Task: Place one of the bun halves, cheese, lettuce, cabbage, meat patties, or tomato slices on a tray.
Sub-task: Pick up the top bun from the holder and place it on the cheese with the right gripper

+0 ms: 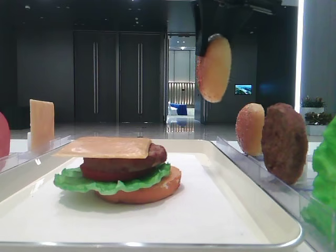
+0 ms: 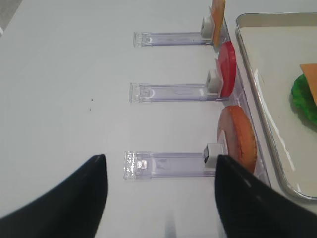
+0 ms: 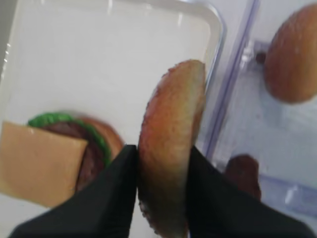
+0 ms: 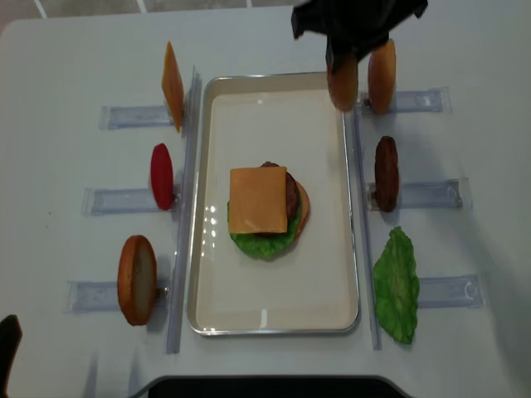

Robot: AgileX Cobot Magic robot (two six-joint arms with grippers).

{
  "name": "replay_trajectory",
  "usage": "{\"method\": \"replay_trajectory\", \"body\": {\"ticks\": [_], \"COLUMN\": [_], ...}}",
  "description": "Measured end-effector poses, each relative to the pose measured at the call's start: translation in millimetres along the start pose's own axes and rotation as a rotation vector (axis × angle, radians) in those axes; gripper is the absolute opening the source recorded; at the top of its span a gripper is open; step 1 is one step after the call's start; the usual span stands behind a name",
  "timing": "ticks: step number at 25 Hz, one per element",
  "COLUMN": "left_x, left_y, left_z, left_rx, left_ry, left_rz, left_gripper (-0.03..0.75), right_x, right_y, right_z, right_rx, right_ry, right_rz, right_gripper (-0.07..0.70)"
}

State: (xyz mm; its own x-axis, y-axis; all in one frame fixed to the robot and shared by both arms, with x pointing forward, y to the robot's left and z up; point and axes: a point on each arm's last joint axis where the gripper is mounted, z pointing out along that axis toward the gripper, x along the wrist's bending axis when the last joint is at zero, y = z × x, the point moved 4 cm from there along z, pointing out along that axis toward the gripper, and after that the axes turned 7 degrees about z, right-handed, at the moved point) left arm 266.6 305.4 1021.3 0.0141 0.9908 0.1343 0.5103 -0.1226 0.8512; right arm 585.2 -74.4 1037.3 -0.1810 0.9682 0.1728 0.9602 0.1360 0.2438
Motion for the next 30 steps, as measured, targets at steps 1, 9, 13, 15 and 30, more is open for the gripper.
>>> {"method": "replay_trajectory", "body": {"ticks": [1, 9, 13, 15, 30], "left_x": [0.0, 0.0, 0.0, 0.0, 0.0], "left_y": [0, 0, 0, 0, 0], "left_z": [0, 0, 0, 0, 0], "left_rx": [0.0, 0.0, 0.0, 0.0, 0.0], "left_ry": [0.0, 0.0, 0.0, 0.0, 0.0], "left_rz": [0.0, 0.0, 0.0, 0.0, 0.0], "left_gripper": [0.516, 0.516, 0.516, 0.516, 0.516], "right_x": [3, 28, 50, 66, 79], "right_y": [-16, -90, -85, -79, -64], "right_z": [1, 6, 10, 7, 2], "right_rx": [0.027, 0.128, 0.067, 0.039, -0.01], "right_ry": [-0.022, -0.052, 0.104, 0.254, 0.677], "right_rz": [-0.002, -0.013, -0.028, -0.042, -0.025], "right_gripper": [0.205, 0.205, 0.205, 0.205, 0.203]}}
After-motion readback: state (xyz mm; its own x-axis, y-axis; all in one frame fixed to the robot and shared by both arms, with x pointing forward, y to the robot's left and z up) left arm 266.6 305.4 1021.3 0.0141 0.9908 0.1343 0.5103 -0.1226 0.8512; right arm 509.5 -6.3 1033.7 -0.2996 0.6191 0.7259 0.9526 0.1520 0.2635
